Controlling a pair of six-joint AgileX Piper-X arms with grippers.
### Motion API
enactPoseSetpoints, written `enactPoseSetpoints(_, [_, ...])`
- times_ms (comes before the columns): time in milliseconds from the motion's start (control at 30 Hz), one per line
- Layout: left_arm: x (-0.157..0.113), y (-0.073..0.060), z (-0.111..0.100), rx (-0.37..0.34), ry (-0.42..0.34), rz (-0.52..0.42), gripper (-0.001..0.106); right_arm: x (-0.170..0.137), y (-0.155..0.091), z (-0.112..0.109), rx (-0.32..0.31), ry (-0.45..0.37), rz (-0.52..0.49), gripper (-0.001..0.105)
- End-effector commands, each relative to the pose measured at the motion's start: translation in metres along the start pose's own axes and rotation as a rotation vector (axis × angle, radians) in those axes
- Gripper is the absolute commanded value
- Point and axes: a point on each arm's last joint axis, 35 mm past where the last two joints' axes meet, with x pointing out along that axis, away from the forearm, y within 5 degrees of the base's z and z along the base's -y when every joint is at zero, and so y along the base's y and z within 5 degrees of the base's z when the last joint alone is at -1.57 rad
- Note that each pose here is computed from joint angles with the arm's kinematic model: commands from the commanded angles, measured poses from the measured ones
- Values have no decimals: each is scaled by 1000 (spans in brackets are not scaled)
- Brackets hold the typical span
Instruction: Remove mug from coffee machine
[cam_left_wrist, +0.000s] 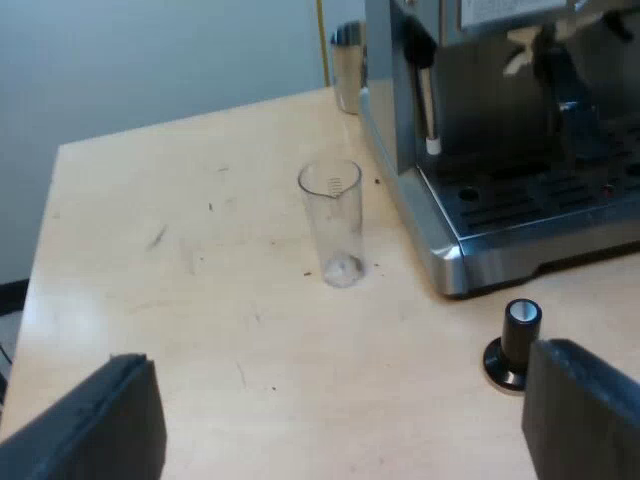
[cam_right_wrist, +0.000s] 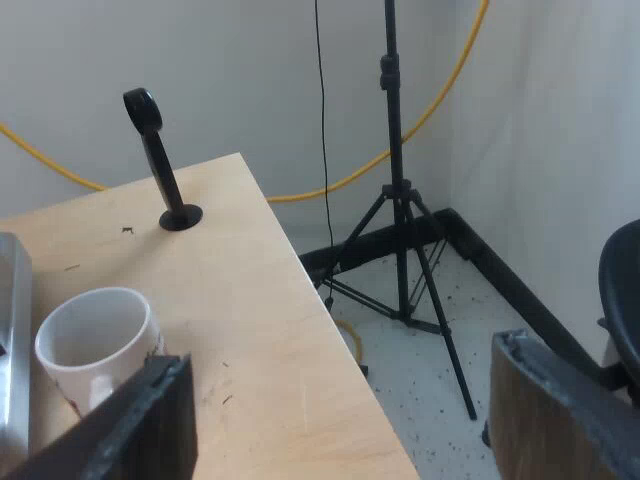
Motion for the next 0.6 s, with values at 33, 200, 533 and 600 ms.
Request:
enactPoseSetpoints(33, [8, -1, 2, -29, 10, -13, 79, -6, -1, -7, -13, 37, -1, 63])
enactPoseSetpoints(200, [12, -1, 3, -28, -13, -23, 79, -6, -1, -15, -17, 113, 6, 63])
enactPoseSetpoints(533, [33, -1, -3, -34, -6, -40, 79, 5, 6, -27, -20, 165, 17, 63])
enactPoseSetpoints(600, [39, -1, -5, -46, -1, -43, 79, 10, 8, -30, -23, 174, 18, 63])
